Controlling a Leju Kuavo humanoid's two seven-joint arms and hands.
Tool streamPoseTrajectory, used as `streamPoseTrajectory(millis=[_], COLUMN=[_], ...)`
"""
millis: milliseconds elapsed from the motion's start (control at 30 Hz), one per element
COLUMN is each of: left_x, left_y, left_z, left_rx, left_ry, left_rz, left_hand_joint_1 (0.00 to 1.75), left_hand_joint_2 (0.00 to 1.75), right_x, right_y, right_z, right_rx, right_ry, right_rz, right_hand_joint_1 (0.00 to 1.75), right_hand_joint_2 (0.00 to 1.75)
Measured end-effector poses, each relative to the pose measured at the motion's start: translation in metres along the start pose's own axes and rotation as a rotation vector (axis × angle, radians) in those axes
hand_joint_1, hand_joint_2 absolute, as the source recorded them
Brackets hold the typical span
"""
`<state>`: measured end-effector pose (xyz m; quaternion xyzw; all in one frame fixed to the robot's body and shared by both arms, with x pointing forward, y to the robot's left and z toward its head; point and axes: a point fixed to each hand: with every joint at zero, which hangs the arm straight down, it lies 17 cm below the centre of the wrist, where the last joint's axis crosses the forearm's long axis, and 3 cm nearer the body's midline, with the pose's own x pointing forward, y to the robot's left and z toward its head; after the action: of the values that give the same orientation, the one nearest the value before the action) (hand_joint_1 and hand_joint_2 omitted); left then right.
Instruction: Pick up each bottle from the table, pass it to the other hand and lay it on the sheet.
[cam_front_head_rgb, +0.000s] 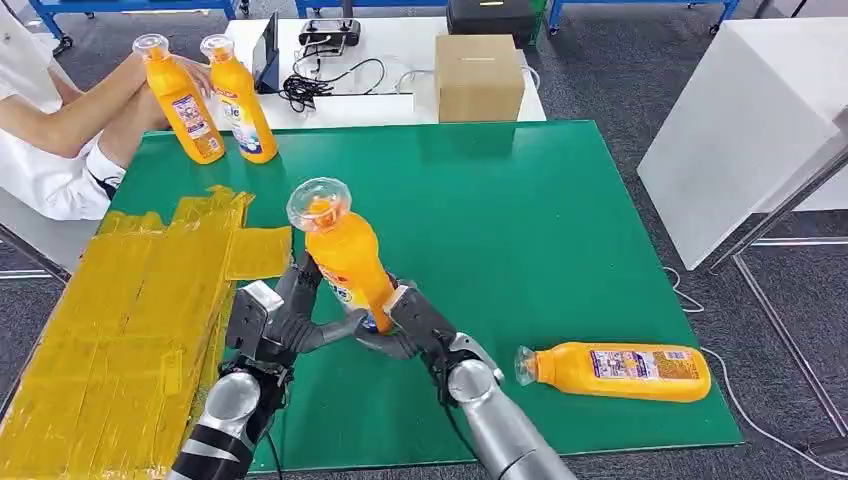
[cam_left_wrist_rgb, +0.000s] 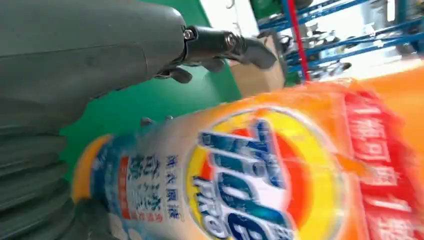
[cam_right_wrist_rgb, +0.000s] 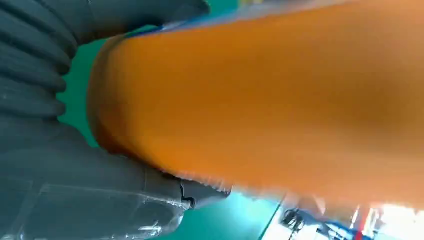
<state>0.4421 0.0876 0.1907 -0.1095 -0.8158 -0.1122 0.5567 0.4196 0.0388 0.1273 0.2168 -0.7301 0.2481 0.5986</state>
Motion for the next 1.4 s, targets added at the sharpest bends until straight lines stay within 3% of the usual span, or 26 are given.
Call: streamPoseTrajectory(millis=[667, 700, 733, 1400], left_x=[-0.007, -0.007, -0.007, -0.006], left_y=[0.003, 0.004, 0.004, 0.018], left_z=[0.009, 0.009, 0.009, 0.009], left_rx=[0.019, 0.020, 0.020, 0.088], left_ry=[0.013, 0.012, 0.012, 0.005], left_rz=[0.036, 0.036, 0.037, 0.107], left_hand_joint_1=[0.00, 0.10, 1.75, 1.75], left_hand_joint_2=[1.75, 1.75, 1.75, 1.75], right_x=[0.008, 0.008, 0.009, 0.009], right_y=[0.036, 0.037, 0.037, 0.037], right_z=[-0.009, -0.009, -0.010, -0.011], right_rx=[0.062, 0.065, 0.067, 0.052], right_ry=[-0.029, -0.029, -0.030, -0.026], right_rz=[0.206, 0.208, 0.211, 0.230], right_hand_joint_1=[1.75, 1.75, 1.75, 1.75], right_hand_joint_2=[1.75, 1.75, 1.75, 1.75])
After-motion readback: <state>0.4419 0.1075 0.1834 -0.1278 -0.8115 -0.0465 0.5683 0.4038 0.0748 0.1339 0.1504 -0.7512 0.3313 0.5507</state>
